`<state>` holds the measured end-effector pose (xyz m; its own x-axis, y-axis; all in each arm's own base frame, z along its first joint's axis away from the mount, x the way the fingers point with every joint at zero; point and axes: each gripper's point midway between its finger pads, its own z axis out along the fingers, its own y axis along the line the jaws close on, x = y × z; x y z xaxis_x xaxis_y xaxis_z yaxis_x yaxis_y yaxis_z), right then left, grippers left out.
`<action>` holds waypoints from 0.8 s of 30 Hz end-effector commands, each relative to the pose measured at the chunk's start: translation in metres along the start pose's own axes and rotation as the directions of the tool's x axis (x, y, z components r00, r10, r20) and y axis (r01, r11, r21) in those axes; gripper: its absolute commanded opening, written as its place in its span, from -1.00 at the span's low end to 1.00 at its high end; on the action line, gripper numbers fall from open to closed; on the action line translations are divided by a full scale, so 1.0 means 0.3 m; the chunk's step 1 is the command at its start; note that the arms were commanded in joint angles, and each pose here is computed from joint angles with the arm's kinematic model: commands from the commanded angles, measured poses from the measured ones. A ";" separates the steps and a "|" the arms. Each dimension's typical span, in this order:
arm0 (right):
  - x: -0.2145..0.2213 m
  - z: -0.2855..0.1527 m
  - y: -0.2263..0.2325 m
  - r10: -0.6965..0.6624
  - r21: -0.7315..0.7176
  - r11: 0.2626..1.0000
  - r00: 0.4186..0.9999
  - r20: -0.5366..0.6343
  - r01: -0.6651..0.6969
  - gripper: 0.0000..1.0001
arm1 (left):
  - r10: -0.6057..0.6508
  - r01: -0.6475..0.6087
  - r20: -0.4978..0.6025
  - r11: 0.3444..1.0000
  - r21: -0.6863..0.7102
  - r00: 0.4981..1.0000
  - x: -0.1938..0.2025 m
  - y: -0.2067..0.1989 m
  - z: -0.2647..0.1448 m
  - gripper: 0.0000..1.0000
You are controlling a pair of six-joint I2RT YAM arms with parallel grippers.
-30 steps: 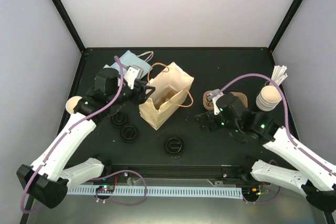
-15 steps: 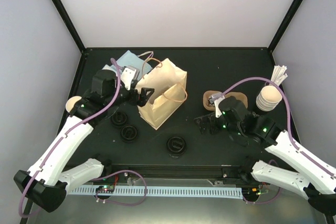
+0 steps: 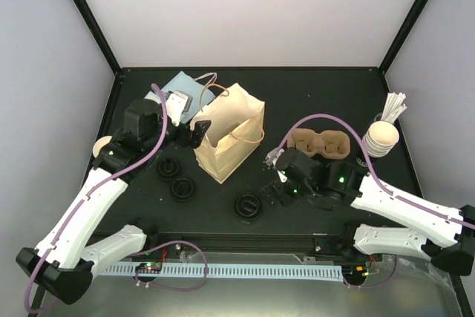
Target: Pack the takeout coffee
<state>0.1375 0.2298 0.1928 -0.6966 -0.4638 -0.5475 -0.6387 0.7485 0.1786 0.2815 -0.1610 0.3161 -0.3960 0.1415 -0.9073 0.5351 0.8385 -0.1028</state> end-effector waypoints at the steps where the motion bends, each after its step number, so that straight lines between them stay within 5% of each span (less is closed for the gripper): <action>1: -0.026 -0.012 0.067 -0.123 0.027 0.992 0.992 0.010 0.123 1.00 | -0.003 0.004 0.018 0.999 -0.054 1.000 -0.043 0.034 -0.014 0.98; 8: -0.044 0.010 0.099 -0.233 0.066 0.971 0.971 0.053 0.229 1.00 | 0.003 -0.003 0.049 1.000 -0.018 0.999 -0.034 0.014 -0.016 0.98; 16: 0.023 0.079 0.132 -0.361 0.013 0.931 0.924 -0.126 0.365 1.00 | 0.050 -0.054 0.098 0.998 0.041 0.994 -0.021 -0.023 -0.032 0.97; 24: -0.004 0.106 0.130 -0.346 0.055 0.933 0.927 -0.145 0.357 1.00 | 0.060 -0.063 0.077 0.997 0.036 0.995 0.010 -0.017 -0.019 0.97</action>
<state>0.1194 0.2704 0.1616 -0.4790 -0.7671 -0.4267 -0.8314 0.5524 -0.0598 0.2731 -0.1598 0.3073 -0.3521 0.1504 -0.9238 0.5630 0.8225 -0.0807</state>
